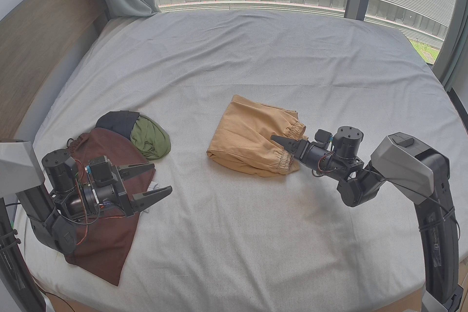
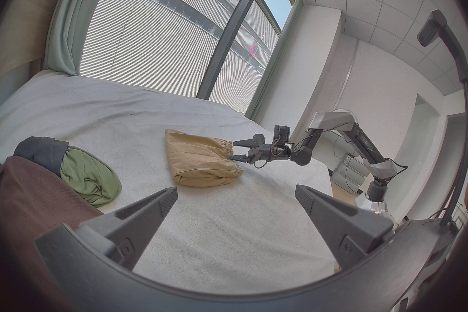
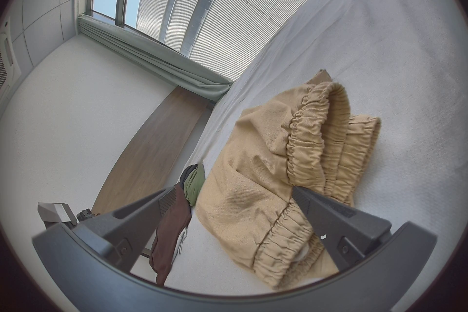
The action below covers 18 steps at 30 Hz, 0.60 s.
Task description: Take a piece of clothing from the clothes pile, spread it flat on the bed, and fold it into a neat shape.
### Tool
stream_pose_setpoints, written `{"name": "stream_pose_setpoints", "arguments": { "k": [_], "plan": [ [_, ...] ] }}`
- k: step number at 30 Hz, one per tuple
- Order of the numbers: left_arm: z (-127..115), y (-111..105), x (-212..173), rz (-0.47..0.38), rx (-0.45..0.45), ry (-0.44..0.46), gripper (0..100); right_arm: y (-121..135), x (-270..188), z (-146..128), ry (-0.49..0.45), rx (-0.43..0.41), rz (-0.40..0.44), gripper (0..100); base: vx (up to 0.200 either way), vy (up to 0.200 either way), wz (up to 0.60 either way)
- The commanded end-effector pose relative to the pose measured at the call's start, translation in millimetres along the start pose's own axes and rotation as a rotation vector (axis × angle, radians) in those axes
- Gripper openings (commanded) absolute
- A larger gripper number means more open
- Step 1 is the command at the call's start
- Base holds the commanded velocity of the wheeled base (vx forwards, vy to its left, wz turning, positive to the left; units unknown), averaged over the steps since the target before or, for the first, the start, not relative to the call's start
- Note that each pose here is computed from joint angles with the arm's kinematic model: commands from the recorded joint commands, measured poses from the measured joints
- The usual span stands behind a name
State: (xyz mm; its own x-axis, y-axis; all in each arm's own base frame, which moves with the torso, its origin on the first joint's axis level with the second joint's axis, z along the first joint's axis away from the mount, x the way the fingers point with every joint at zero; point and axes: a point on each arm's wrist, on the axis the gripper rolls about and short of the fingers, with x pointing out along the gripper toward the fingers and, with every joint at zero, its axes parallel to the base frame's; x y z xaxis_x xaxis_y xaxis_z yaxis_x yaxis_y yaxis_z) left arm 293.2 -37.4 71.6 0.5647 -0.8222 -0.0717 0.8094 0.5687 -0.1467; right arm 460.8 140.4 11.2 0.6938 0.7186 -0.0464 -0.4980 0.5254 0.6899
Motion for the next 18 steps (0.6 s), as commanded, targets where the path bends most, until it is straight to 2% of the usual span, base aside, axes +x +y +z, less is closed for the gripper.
{"name": "stream_pose_setpoints", "arguments": {
  "k": [1,5,10,14,18],
  "plan": [
    [0,-6,0,-0.014,-0.004,0.007,100,51,-19,15,-0.014,-0.032,0.056,100,0.000,0.000,0.00],
    [1,-14,0,-0.029,0.000,0.010,100,82,-40,8,0.002,-0.096,0.083,100,0.000,0.000,0.00],
    [8,-26,0,-0.059,0.020,0.000,100,96,-69,-2,0.030,-0.232,0.066,100,0.000,0.000,0.00],
    [15,-33,-1,-0.073,0.044,-0.015,100,119,-95,-4,0.027,-0.258,0.082,100,0.000,0.000,0.00],
    [24,-49,-5,-0.100,0.067,-0.032,100,129,-116,-8,0.025,-0.282,0.048,100,0.000,0.000,0.00]
  ]
}}
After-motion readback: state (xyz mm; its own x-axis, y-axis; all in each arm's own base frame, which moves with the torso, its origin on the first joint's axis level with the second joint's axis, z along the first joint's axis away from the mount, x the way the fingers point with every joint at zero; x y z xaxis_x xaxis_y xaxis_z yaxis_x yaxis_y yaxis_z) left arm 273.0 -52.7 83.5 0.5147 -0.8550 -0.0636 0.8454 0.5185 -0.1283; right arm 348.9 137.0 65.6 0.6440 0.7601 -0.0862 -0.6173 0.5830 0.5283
